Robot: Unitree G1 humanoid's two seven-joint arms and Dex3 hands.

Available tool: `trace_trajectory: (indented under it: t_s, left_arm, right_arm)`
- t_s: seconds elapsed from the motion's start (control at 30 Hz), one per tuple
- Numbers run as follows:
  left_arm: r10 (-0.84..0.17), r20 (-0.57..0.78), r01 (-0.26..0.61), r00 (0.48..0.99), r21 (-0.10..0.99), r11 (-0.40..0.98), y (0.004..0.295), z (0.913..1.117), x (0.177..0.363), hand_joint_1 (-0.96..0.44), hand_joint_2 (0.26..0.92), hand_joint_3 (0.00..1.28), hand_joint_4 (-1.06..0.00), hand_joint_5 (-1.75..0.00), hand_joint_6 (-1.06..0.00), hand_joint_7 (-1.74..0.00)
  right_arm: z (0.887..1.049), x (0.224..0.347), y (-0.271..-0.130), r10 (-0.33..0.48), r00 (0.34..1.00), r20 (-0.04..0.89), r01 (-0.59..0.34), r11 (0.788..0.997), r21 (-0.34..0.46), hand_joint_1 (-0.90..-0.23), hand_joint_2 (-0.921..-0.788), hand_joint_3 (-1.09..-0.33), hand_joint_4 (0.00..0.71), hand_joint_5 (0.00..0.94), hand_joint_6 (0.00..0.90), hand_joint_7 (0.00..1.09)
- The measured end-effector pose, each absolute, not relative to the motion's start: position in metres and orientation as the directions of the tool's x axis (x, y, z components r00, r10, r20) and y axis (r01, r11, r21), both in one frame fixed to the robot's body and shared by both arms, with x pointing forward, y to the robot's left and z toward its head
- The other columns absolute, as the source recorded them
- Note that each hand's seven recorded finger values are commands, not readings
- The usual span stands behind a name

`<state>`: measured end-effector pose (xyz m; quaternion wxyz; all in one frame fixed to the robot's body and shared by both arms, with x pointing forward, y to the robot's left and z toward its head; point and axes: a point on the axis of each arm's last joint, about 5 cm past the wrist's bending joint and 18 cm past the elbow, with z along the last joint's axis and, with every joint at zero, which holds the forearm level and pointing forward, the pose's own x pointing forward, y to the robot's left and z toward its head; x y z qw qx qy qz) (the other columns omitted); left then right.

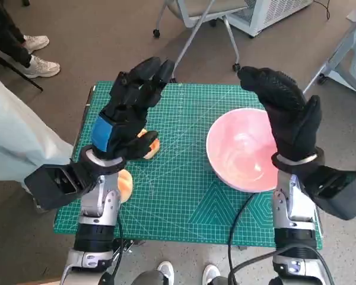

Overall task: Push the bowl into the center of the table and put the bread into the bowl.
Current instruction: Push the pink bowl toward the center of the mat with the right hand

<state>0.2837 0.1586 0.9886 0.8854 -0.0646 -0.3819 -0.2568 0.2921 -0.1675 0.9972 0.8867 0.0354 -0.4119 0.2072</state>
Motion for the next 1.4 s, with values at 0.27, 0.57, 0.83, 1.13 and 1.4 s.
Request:
trace_trajectory:
  t_s: [0.27,0.57,0.83,1.13,1.4]
  left_arm:
    - [-0.406,0.708,0.505,0.578,0.081,0.86,0.159,0.988,0.284,-0.62,0.921,0.43,-0.15,-0.02,0.0,-0.57]
    - [-0.407,0.706,0.505,0.58,0.08,0.859,0.158,0.988,0.284,-0.61,0.921,0.43,-0.15,-0.02,0.0,-0.57]
    - [-0.407,0.705,0.507,0.58,0.079,0.859,0.158,0.988,0.284,-0.6,0.921,0.43,-0.15,-0.02,0.0,-0.57]
    - [-0.406,0.704,0.505,0.583,0.078,0.86,0.158,0.987,0.285,-0.6,0.921,0.43,-0.15,-0.02,0.0,-0.57]
    - [-0.406,0.698,0.505,0.59,0.074,0.86,0.158,0.985,0.285,-0.61,0.921,0.44,-0.15,-0.02,0.0,-0.57]
  right_arm:
    - [0.997,0.292,-0.168,0.337,0.575,0.745,-0.395,0.912,-0.107,-0.67,-0.921,-0.751,0.204,0.001,0.004,0.63]
    - [0.997,0.292,-0.168,0.334,0.576,0.746,-0.393,0.913,-0.106,-0.673,-0.921,-0.749,0.205,0.001,0.006,0.63]
    - [0.996,0.292,-0.176,0.331,0.58,0.745,-0.381,0.918,-0.111,-0.674,-0.921,-0.74,0.207,0.001,0.032,0.59]
    - [0.981,0.301,-0.213,0.223,0.664,0.714,-0.257,0.964,-0.062,-0.663,-0.921,-0.733,0.209,0.0,0.124,0.4]
    - [0.97,0.307,-0.237,0.045,0.749,0.661,-0.071,0.997,0.012,-0.623,-0.921,-0.815,0.183,0.0,0.157,0.3]
